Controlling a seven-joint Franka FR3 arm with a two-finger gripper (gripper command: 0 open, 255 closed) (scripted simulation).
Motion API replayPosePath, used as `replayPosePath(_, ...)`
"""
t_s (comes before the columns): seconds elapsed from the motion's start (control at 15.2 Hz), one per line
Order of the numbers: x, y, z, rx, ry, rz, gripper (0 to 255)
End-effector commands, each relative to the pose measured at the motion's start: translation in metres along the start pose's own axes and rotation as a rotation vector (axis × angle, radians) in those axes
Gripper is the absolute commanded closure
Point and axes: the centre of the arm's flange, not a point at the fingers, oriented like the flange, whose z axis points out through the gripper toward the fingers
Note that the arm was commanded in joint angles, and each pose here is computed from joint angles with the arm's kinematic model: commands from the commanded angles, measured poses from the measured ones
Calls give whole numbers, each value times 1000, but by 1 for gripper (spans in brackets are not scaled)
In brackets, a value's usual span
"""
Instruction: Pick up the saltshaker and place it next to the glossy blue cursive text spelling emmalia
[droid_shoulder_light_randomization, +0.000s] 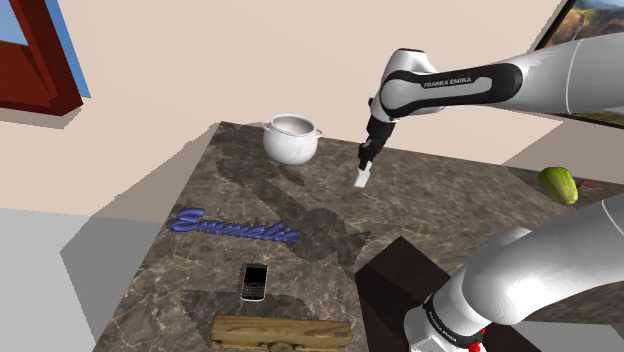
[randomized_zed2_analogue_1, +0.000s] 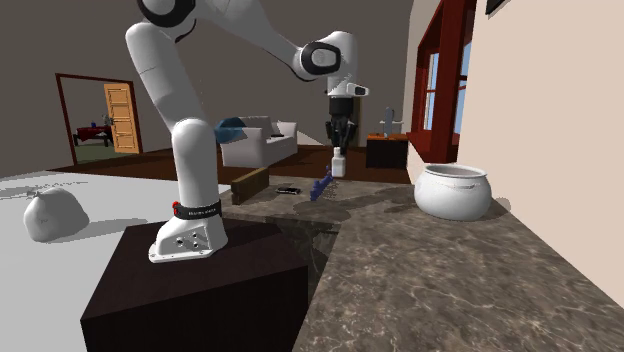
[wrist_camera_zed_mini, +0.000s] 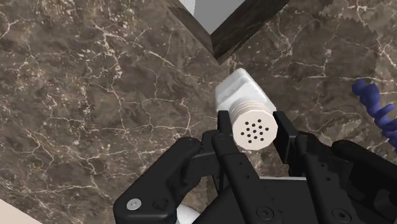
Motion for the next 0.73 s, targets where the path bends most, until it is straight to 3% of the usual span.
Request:
replayPosePath(0.0, 0, -27, 0, 0, 0, 1, 255)
replayPosePath(0.66, -6, -159, 2, 0, 0, 1, 255)
